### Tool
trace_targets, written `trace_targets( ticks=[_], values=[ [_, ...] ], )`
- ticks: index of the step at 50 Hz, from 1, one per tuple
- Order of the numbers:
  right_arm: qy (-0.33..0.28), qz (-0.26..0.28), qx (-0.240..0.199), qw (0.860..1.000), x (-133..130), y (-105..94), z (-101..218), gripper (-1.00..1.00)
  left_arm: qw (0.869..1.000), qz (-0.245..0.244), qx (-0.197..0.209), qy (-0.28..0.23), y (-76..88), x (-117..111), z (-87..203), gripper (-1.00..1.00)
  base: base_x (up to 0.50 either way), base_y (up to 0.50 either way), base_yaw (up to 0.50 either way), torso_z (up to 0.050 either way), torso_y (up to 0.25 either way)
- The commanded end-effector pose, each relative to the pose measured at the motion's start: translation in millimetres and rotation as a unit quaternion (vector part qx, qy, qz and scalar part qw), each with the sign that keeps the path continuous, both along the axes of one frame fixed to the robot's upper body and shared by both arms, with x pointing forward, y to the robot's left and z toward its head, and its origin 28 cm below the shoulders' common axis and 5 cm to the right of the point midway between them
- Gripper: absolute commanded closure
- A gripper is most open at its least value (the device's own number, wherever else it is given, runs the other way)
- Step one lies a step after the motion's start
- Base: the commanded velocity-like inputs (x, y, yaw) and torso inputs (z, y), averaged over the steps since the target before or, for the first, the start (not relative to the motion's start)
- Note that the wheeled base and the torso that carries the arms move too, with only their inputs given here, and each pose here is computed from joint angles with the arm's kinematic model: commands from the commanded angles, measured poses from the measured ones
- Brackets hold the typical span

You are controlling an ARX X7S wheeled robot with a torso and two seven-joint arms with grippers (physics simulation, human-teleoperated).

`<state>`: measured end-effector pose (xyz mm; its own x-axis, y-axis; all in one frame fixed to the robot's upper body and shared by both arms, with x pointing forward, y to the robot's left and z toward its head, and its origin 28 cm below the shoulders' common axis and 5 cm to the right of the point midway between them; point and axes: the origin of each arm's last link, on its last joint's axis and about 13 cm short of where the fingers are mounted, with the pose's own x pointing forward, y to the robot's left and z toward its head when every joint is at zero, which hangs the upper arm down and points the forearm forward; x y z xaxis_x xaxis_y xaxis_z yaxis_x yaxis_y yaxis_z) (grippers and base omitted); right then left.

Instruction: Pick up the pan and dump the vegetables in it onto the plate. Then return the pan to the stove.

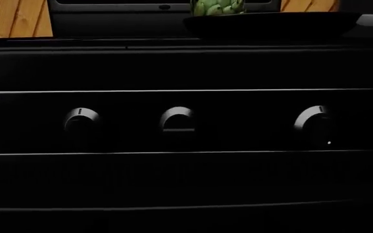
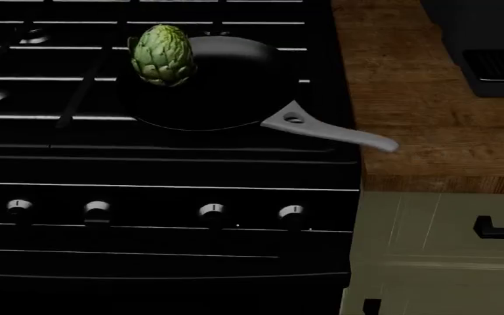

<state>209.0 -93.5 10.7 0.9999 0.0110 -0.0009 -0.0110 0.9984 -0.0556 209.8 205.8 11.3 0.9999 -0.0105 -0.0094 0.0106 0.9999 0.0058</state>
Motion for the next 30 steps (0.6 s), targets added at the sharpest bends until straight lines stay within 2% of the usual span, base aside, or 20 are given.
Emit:
trace_targets(
  ticks=[1,5,7,10,11,12,17,23,25,30],
  values=[
    [0.002,0.002,-0.009,1.000,0,1.1,-1,-1.00,1.000,-0.001,-0.003,-0.001,0.5,0,0,-1.00,0.00,0.00,0.00,0.000,0.000],
    [0.009,0.011,-0.008,1.000,-1,1.2,-1,-1.00,1.000,-0.002,-0.004,0.004,1.5,-1,2,-1.00,0.00,0.00,0.00,0.000,0.000],
    [0.012,0.020,-0.035,0.999,-3,0.3,8,-1.00,1.000,-0.008,-0.014,0.007,4.8,-3,10,-1.00,0.00,0.00,0.00,0.000,0.000],
    [0.013,0.044,-0.031,0.998,-6,-5.1,30,-1.00,1.000,-0.015,0.002,-0.006,9.1,-7,41,-1.00,0.00,0.00,0.00,0.000,0.000],
    [0.021,0.066,-0.040,0.997,-9,-9.5,45,-1.00,0.999,-0.036,0.025,-0.006,9.0,-8,57,-1.00,0.00,0.00,0.00,0.000,0.000],
    [0.025,0.059,-0.048,0.997,-10,-11.6,50,-1.00,0.999,-0.040,0.033,-0.010,9.1,-9,62,-1.00,0.00,0.00,0.00,0.000,0.000],
    [0.024,0.075,-0.079,0.994,-18,-22.3,85,-1.00,0.997,-0.061,0.036,0.015,12.5,-10,86,-1.00,0.00,0.00,0.00,0.000,0.000],
    [0.026,0.082,-0.113,0.990,-21,-34.7,114,-1.00,0.996,-0.080,0.041,0.022,17.9,-11,113,-1.00,0.00,0.00,0.00,0.000,0.000],
    [0.029,0.080,-0.138,0.987,-21,-39.9,127,-1.00,0.995,-0.087,0.043,0.021,20.2,-12,127,-1.00,0.00,0.00,0.00,0.000,0.000],
    [0.020,0.083,-0.145,0.986,-23,-51.8,168,-1.00,0.994,-0.100,0.040,0.008,27.1,-12,156,-1.00,0.00,0.00,0.00,0.000,0.000]
  ],
)
